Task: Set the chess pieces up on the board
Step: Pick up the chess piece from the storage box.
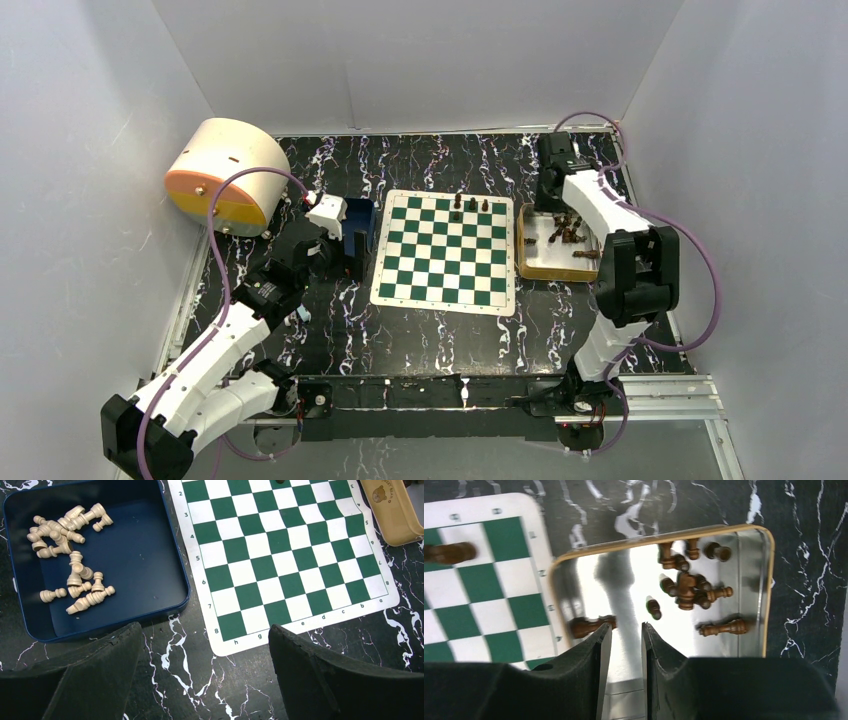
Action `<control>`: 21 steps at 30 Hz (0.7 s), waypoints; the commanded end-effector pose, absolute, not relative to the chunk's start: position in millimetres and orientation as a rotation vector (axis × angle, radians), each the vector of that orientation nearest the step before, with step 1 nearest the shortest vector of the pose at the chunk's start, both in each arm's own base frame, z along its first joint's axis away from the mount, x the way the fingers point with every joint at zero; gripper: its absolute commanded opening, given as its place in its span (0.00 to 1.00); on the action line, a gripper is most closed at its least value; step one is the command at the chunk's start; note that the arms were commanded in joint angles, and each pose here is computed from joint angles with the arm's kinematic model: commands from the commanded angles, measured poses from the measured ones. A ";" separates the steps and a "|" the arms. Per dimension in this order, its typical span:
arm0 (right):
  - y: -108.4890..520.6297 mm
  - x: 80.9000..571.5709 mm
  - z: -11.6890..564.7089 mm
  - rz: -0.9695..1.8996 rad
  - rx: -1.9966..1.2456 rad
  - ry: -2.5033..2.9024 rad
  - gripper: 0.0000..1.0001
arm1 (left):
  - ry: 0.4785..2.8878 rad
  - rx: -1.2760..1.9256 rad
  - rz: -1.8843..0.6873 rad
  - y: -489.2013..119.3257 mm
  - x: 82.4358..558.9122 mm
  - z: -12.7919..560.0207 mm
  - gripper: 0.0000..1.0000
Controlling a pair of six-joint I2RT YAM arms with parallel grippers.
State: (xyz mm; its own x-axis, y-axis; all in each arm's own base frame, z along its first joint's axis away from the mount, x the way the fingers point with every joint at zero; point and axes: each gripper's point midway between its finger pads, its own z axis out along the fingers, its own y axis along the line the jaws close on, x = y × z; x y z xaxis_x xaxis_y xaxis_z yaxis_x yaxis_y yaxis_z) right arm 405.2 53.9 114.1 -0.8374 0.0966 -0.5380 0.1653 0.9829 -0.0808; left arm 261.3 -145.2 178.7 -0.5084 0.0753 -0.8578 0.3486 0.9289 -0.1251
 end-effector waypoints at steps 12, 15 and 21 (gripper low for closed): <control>16.4 403.3 68.6 -0.097 0.324 2.613 0.37 | 2.074 0.290 -0.346 -143.2 262.6 181.6 0.94; 16.7 400.5 59.8 -0.091 0.339 2.632 0.37 | 2.078 0.291 -0.347 -143.7 262.9 180.7 0.94; 12.6 396.3 51.7 -0.123 0.353 2.652 0.35 | 2.077 0.291 -0.346 -143.3 262.5 180.8 0.94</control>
State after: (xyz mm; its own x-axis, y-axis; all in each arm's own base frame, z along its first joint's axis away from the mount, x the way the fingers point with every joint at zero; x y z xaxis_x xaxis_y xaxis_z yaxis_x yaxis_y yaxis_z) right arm 393.0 16.3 56.0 -0.8701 0.2102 -0.4458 0.2466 0.9688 -0.0245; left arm 261.3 -145.1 178.5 -0.5088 0.0756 -0.8576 0.3479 0.9292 -0.1246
